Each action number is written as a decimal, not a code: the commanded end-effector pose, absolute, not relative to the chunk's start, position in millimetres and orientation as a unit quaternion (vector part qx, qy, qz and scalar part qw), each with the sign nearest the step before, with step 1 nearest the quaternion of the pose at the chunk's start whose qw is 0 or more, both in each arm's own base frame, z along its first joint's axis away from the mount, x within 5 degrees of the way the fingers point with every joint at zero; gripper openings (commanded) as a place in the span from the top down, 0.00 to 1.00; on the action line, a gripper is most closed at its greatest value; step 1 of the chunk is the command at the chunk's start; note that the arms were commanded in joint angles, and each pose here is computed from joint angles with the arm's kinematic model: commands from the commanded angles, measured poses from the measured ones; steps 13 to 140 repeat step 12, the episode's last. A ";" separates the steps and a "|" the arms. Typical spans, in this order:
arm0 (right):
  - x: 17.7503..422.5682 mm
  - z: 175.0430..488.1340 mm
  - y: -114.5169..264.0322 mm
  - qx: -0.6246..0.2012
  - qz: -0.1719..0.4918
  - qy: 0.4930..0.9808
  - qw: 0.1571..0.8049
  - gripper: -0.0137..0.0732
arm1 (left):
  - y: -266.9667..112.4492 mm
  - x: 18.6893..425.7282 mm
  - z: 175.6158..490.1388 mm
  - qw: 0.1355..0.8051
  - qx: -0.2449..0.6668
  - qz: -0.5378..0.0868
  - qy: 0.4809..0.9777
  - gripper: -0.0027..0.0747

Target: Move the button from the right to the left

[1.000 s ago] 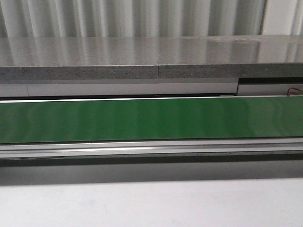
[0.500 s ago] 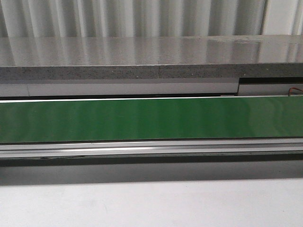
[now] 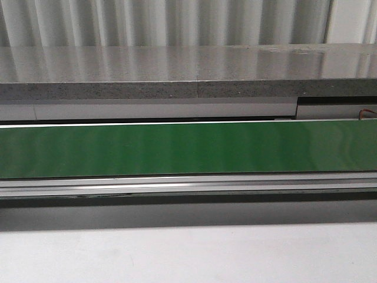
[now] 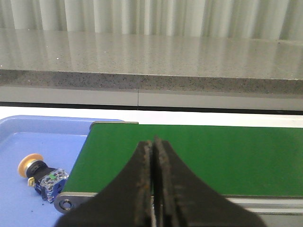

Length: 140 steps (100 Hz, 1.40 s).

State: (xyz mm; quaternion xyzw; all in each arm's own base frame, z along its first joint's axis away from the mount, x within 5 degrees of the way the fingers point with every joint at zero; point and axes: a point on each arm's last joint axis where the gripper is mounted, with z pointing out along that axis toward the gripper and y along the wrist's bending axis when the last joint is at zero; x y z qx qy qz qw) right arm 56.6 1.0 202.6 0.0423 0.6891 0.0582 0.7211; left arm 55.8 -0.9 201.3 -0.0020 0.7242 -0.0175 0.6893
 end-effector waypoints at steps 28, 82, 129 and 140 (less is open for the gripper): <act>53.6 217.3 1.6 0.037 0.064 0.643 0.762 0.92 | -1.9 54.4 201.9 0.721 -0.002 -0.030 0.692 0.99; 53.6 217.3 1.6 0.037 0.064 0.643 0.762 0.92 | -1.9 54.4 201.9 0.721 -0.002 -0.030 0.692 0.99; 53.6 217.3 1.6 0.037 0.064 0.643 0.762 0.92 | -1.9 54.4 201.9 0.721 -0.002 -0.030 0.692 0.99; 53.6 217.3 1.6 0.037 0.064 0.643 0.762 0.92 | -1.9 54.4 201.9 0.721 -0.002 -0.030 0.692 0.99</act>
